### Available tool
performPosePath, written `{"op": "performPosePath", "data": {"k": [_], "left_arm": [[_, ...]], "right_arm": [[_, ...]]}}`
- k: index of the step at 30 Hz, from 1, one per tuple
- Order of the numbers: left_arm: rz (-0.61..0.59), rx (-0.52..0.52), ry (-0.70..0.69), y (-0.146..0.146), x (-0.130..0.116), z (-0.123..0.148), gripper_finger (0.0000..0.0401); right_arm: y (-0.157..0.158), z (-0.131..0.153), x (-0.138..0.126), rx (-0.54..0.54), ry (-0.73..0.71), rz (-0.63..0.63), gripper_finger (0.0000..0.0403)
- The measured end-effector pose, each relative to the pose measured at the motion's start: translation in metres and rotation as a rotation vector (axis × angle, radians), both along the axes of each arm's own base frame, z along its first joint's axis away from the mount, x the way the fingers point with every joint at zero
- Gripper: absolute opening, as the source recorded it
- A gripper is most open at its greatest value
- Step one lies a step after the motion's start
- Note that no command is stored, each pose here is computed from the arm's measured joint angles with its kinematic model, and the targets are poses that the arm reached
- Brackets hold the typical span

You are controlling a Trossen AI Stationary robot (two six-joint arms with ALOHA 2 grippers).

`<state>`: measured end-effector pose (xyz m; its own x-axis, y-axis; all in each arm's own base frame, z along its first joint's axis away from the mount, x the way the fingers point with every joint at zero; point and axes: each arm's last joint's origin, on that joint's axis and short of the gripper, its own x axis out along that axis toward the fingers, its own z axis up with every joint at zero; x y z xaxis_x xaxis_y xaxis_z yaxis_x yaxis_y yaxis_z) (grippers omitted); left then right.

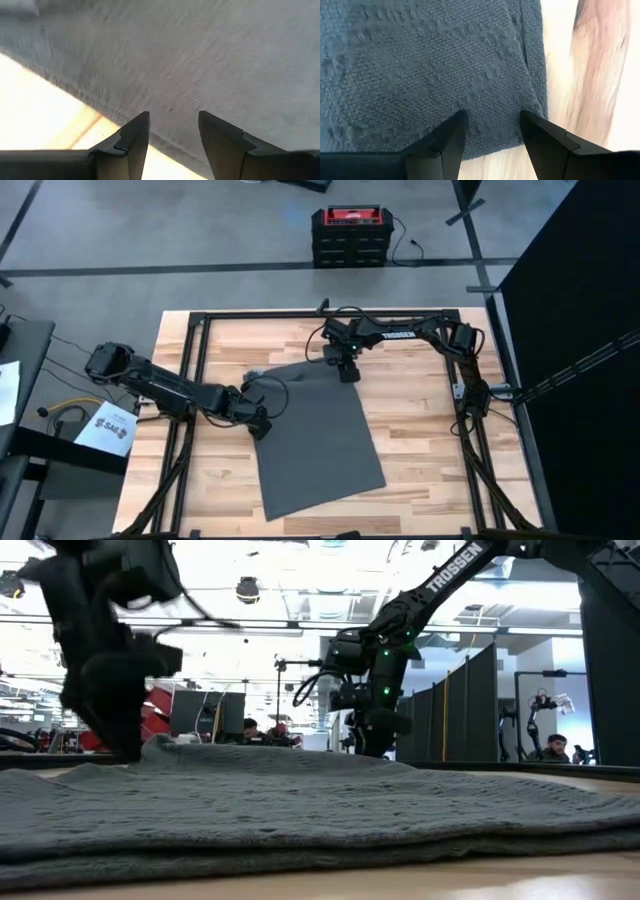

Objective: Roll towel
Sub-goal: Fold the gray towel

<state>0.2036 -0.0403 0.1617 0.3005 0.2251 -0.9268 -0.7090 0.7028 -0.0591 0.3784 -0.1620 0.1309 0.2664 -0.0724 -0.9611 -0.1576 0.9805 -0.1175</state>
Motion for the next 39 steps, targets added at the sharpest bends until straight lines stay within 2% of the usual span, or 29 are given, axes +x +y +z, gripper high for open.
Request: {"op": "performPosePath", "data": {"k": [5, 8, 12, 15, 20, 24, 27, 31, 35, 39], "left_arm": [[-0.048, 0.032, -0.063, -0.004, 0.000, 0.031, 0.0157], [-0.071, 0.151, -0.116, 0.004, -0.001, 0.043, 0.0157], [-0.020, 0.229, -0.153, 0.036, 0.006, 0.051, 0.0157], [-0.018, 0.229, -0.165, 0.063, 0.018, 0.046, 0.0157], [-0.064, 0.149, -0.086, 0.095, 0.039, 0.013, 0.0157], [-0.086, 0.064, 0.041, 0.102, 0.045, -0.019, 0.0157], [-0.056, 0.029, 0.131, 0.101, 0.043, -0.026, 0.0157], [0.001, 0.028, 0.248, 0.098, 0.028, -0.023, 0.0157], [0.042, 0.041, 0.322, 0.094, 0.009, -0.008, 0.0157], [0.117, 0.121, 0.308, 0.093, -0.006, 0.012, 0.0157]], "right_arm": [[0.000, 0.002, 0.001, -0.010, -0.022, 0.000, 0.0177], [0.000, 0.002, 0.002, -0.016, -0.031, 0.000, 0.0177], [0.000, 0.002, 0.003, -0.022, -0.036, 0.001, 0.0177], [0.002, 0.002, 0.005, -0.025, -0.039, 0.004, 0.0177], [0.005, 0.001, 0.006, -0.032, -0.040, 0.010, 0.0177], [0.005, 0.001, 0.006, -0.033, -0.042, 0.012, 0.0177], [0.003, 0.001, 0.005, -0.031, -0.039, 0.009, 0.0177], [-0.001, 0.001, 0.004, -0.021, -0.048, 0.001, 0.0177], [-0.003, 0.000, 0.003, -0.012, -0.049, -0.003, 0.0177], [-0.004, 0.000, 0.002, -0.017, -0.042, -0.006, 0.0177]]}}
